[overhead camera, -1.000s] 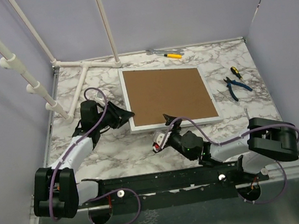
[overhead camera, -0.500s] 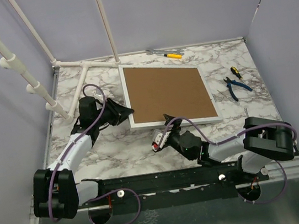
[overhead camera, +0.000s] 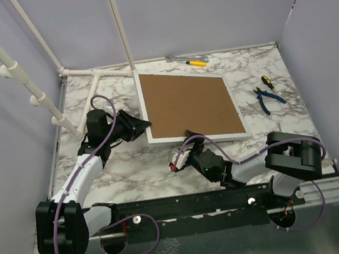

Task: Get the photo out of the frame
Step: Turn over the photo frame at the center of the board.

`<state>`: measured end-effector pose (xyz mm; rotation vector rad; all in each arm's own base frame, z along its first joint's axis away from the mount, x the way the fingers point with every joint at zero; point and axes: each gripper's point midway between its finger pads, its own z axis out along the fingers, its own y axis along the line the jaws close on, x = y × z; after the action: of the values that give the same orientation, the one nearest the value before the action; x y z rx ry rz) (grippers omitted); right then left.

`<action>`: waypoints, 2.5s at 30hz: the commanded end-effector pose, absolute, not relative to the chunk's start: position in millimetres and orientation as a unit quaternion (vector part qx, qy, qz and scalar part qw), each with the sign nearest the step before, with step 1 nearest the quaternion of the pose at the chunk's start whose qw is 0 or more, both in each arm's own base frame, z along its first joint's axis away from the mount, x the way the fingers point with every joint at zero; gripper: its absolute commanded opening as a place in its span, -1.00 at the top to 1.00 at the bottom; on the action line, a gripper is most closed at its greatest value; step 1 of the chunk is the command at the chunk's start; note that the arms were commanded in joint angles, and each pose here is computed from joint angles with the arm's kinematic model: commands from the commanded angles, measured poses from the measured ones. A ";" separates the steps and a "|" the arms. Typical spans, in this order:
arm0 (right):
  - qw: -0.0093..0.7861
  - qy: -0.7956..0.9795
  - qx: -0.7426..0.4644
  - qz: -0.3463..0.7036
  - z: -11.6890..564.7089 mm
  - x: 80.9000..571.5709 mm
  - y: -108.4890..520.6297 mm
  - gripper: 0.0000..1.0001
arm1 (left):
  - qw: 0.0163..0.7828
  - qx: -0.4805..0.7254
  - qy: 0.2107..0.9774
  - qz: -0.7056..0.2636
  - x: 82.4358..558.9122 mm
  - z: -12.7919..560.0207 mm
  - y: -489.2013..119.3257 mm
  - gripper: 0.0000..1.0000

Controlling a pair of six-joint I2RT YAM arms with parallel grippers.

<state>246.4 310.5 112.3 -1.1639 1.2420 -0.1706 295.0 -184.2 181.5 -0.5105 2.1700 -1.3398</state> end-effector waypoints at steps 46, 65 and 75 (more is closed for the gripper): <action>0.722 0.550 -0.416 -0.050 210.7 262.9 307.5 0.99 | 0.383 -0.199 0.764 -0.480 318.1 289.2 -120.7 -0.75; 0.741 0.544 -0.390 0.050 308.6 256.0 307.9 0.99 | 0.421 -0.256 0.770 -0.407 310.0 238.8 -78.6 -0.81; 0.739 0.543 -0.380 0.120 328.1 244.5 321.6 0.99 | 0.426 -0.266 0.767 -0.400 309.7 215.9 -75.6 -0.79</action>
<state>261.2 302.2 273.1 -1.0138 1.2241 -0.0271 308.3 -82.0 228.6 -0.6483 1.9518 -1.0324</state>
